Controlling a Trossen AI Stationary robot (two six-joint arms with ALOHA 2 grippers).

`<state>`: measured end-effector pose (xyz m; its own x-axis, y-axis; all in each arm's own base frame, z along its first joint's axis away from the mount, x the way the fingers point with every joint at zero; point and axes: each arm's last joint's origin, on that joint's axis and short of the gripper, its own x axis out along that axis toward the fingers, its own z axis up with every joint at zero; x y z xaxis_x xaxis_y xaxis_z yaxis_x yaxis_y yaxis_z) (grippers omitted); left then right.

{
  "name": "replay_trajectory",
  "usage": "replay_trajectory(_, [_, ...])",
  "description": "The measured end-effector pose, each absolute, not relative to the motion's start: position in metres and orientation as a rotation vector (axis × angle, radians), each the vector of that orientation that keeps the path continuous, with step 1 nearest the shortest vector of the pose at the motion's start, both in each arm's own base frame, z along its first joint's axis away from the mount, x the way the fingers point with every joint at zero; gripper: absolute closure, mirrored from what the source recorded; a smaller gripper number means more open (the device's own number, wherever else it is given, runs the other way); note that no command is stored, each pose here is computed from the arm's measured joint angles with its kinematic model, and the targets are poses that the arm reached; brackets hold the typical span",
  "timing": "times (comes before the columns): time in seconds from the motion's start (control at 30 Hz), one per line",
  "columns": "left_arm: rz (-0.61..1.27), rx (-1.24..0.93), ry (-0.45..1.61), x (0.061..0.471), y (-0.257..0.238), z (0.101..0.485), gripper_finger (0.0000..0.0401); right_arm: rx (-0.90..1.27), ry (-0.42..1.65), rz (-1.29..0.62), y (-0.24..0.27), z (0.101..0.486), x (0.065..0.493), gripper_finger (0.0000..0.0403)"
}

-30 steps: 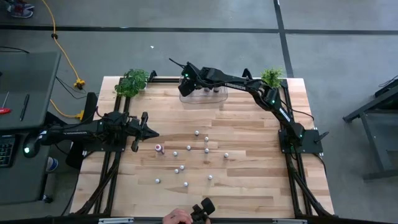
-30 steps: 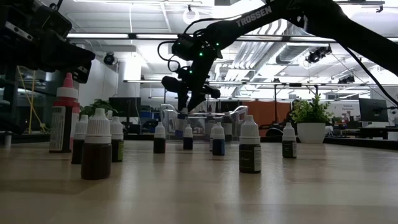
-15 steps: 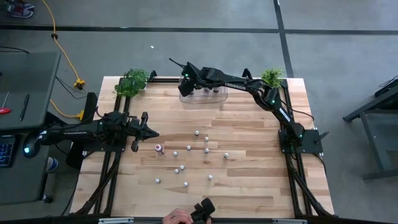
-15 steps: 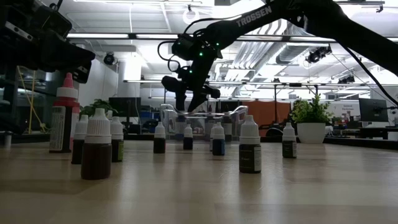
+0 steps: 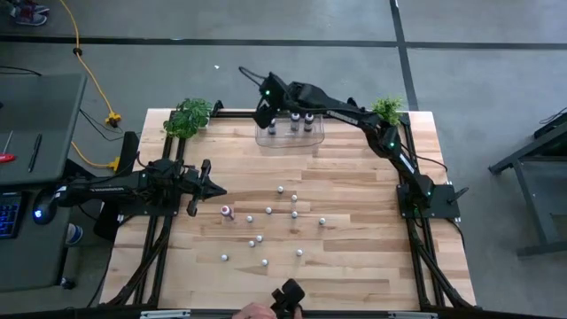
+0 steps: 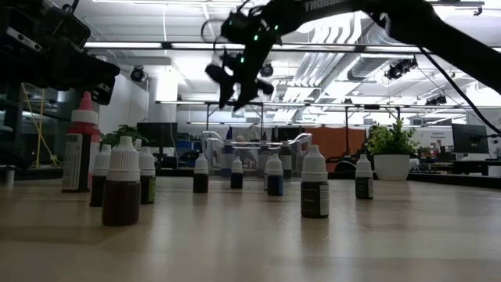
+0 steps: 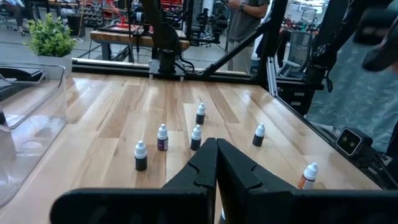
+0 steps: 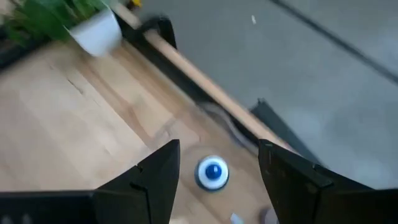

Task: Pick & Place food coloring
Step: Put the large pink food coloring bottle into the transparent bin

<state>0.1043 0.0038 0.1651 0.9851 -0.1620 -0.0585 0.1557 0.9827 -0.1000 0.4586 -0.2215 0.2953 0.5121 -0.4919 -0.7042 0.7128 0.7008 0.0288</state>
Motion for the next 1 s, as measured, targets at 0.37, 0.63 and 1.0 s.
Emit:
replay_trajectory(0.37, [-0.156, -0.095, 0.067, 0.104, 0.004, 0.165, 0.0399, 0.266, 0.650, -0.475, -0.178, 0.374, 0.424, 0.0196])
replay_trajectory(0.63, [-0.155, -0.095, 0.067, 0.104, 0.004, 0.165, 0.0399, 0.146, 0.877, -0.178, -0.120, 0.391, 0.397, 0.0196])
replay_trajectory(1.0, [-0.154, -0.095, 0.067, 0.104, 0.004, 0.165, 0.0399, -0.027, 1.107, 0.127, -0.050, 0.401, 0.367, 0.0196])
